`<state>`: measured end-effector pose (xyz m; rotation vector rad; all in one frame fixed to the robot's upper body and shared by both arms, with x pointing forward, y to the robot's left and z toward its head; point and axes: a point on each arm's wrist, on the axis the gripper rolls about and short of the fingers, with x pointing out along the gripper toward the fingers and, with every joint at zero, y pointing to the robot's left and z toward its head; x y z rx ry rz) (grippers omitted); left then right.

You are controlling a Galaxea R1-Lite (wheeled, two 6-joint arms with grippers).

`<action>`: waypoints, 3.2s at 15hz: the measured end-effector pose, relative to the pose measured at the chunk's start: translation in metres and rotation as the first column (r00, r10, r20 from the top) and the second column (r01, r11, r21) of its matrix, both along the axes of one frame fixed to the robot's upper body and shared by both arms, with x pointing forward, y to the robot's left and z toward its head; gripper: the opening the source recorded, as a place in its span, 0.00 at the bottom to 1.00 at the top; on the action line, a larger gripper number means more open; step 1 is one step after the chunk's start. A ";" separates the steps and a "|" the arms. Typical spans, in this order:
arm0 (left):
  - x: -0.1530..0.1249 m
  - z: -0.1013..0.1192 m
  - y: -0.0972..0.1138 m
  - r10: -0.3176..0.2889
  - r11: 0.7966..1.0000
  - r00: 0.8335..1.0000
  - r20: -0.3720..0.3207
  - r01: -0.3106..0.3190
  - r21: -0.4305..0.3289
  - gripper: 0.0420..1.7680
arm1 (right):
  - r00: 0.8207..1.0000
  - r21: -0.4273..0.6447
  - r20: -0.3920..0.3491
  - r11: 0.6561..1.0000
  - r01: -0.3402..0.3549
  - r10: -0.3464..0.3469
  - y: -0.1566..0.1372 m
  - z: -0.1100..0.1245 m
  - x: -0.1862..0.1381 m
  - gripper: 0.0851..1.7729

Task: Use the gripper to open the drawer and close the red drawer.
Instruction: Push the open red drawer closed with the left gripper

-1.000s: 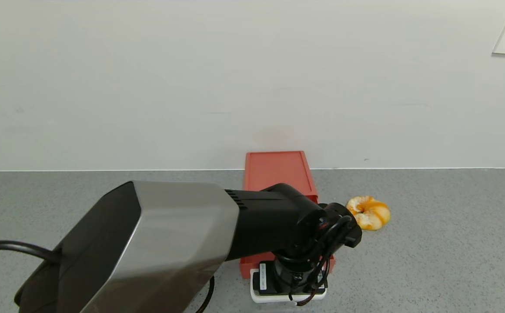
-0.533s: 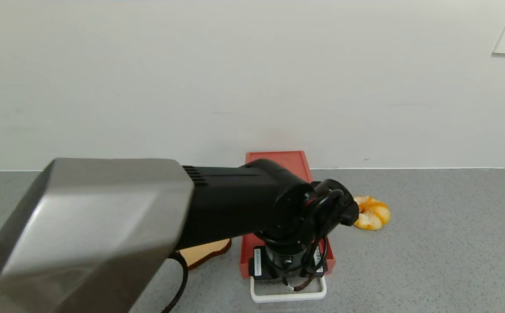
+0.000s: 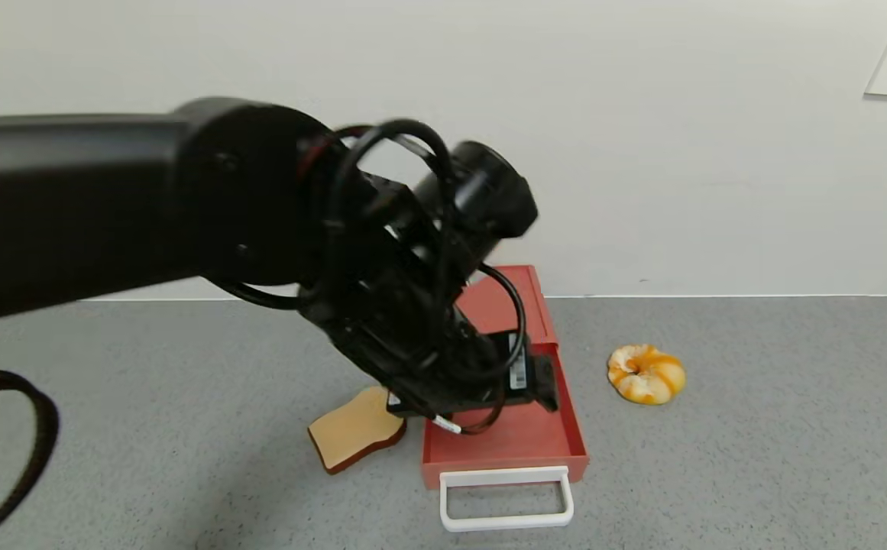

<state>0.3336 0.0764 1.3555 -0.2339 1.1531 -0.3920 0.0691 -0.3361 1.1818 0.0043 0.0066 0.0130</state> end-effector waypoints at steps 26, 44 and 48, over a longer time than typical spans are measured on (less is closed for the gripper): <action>-0.004 0.015 0.157 -0.172 0.938 0.823 0.542 0.305 -0.166 0.97 | 1.000 0.000 0.000 1.000 0.000 0.000 0.000 0.000 0.000 0.96; -0.004 0.017 0.156 -0.163 0.939 0.825 0.542 0.299 -0.172 0.97 | 1.000 0.000 0.000 1.000 0.000 0.000 0.000 0.000 0.000 0.96; -0.006 0.018 0.145 -0.149 0.944 0.840 0.522 0.279 -0.179 0.97 | 1.000 0.000 0.000 1.000 0.000 0.000 0.000 0.000 0.000 0.96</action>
